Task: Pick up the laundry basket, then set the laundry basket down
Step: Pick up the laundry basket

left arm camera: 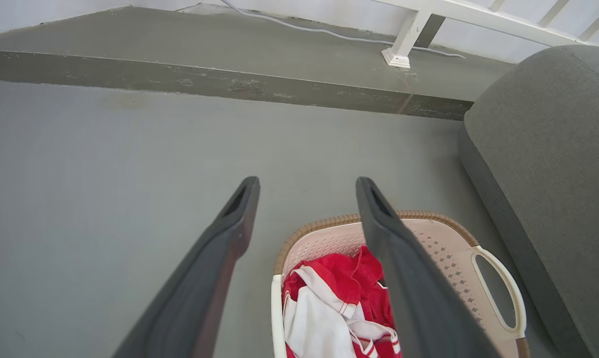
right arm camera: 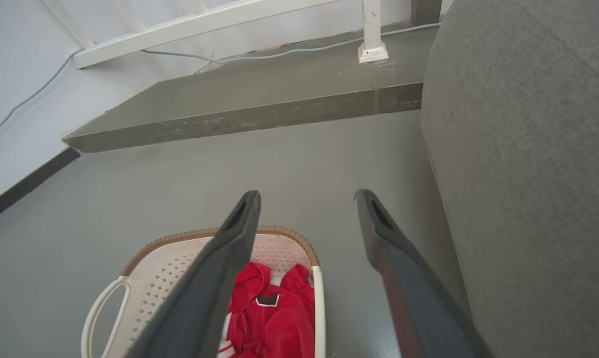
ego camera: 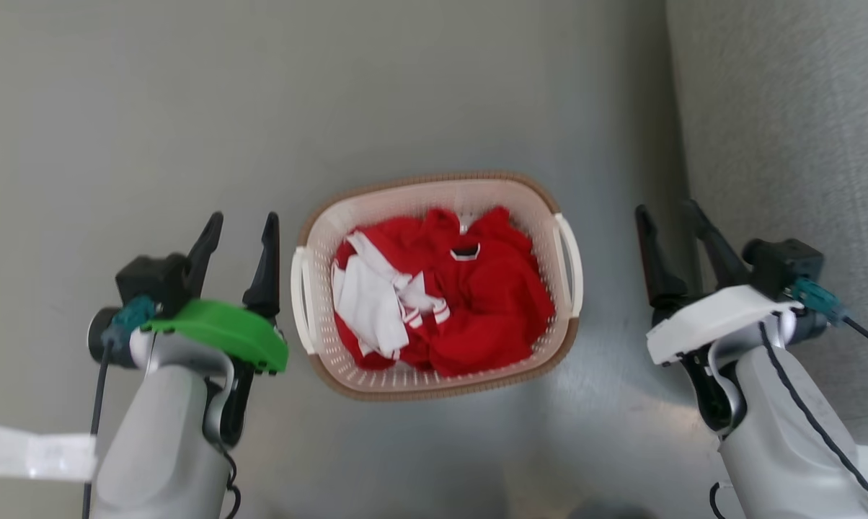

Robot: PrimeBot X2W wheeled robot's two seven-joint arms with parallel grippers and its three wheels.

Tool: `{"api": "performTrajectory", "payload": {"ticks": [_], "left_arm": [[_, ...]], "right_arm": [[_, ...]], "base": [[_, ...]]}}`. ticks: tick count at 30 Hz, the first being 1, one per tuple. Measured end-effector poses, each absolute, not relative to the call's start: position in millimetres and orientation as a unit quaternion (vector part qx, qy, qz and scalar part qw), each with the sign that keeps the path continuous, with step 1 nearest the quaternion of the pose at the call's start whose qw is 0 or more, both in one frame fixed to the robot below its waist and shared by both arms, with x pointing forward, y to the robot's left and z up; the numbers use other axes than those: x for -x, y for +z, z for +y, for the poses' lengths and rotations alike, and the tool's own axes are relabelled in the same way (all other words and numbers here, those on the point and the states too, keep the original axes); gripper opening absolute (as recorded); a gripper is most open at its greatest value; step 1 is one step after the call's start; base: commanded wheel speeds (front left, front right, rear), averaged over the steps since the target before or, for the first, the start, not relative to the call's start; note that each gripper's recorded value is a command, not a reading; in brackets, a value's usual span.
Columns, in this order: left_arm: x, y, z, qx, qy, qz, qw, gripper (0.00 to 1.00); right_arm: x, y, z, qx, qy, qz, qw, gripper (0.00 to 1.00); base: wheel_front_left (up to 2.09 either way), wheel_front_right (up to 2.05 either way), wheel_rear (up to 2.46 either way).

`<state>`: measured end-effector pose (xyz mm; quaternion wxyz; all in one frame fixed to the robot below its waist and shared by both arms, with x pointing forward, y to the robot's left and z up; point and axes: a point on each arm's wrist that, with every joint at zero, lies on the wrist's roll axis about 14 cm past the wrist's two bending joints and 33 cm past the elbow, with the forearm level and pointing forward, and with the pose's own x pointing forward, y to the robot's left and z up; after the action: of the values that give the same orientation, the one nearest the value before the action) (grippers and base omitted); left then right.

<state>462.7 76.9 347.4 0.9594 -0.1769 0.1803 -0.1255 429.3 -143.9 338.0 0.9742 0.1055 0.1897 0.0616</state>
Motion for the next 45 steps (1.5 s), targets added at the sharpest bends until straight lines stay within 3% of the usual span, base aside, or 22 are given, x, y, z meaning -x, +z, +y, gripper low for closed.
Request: {"api": "performTrajectory", "payload": {"ticks": [26, 36, 44, 45], "left_arm": [[-447, 168, 62, 0.174, -0.122, 0.432, 0.876, 1.00], [-427, 131, 53, 0.180, -0.128, 0.487, 0.845, 1.00], [-422, 126, 48, 0.186, -0.132, 0.498, 0.836, 1.00], [-421, 126, 47, 0.185, -0.134, 0.499, 0.836, 0.84]], "right_arm": [[-425, 167, -113, -0.091, 0.111, 0.409, 0.901, 1.00], [-409, 129, -105, -0.086, 0.124, 0.459, 0.876, 1.00], [-413, 124, -106, -0.089, 0.120, 0.464, 0.873, 1.00], [-414, 124, -106, -0.089, 0.120, 0.463, 0.874, 1.00]], "base": [[0.00, 0.00, 0.00], [0.00, 0.00, 0.00], [0.00, 0.00, 0.00], [0.00, 0.00, 0.00]]}}
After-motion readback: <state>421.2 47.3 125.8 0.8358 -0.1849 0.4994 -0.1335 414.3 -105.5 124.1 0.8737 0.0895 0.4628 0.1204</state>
